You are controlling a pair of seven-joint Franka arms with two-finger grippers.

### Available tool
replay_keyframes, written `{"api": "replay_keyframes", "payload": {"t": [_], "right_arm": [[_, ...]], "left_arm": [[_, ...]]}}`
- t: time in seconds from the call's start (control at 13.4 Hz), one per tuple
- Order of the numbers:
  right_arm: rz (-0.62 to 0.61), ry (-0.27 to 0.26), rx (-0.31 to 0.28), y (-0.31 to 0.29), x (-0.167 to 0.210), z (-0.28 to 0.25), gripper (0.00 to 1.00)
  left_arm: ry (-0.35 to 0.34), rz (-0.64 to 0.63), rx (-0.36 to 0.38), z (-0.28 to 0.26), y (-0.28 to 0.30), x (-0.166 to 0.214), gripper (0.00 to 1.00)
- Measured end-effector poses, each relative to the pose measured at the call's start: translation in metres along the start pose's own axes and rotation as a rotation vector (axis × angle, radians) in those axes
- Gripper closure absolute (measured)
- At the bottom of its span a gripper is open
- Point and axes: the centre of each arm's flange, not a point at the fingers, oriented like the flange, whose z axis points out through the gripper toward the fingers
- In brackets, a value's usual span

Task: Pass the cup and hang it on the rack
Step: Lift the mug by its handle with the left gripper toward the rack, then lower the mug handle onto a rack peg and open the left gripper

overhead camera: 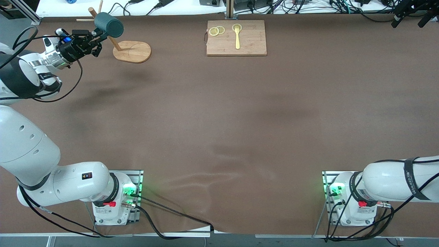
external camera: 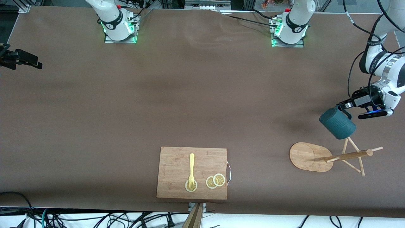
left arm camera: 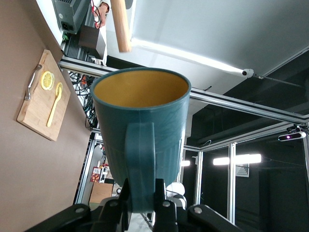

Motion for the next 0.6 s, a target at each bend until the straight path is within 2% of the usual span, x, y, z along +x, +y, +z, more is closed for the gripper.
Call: {"api": "replay_keyframes", "payload": {"t": [0.3, 0.6], "right_arm": [[0.000, 0.000, 0.001, 0.000, 0.000, 0.000, 0.00], [0.000, 0.000, 0.001, 0.000, 0.000, 0.000, 0.00]], "left_arm": [[0.028, 0.009, -0.048, -0.009, -0.005, 0.016, 0.79], [0.027, 0.006, -0.072, -0.020, -0.021, 0.035, 0.79]]}}
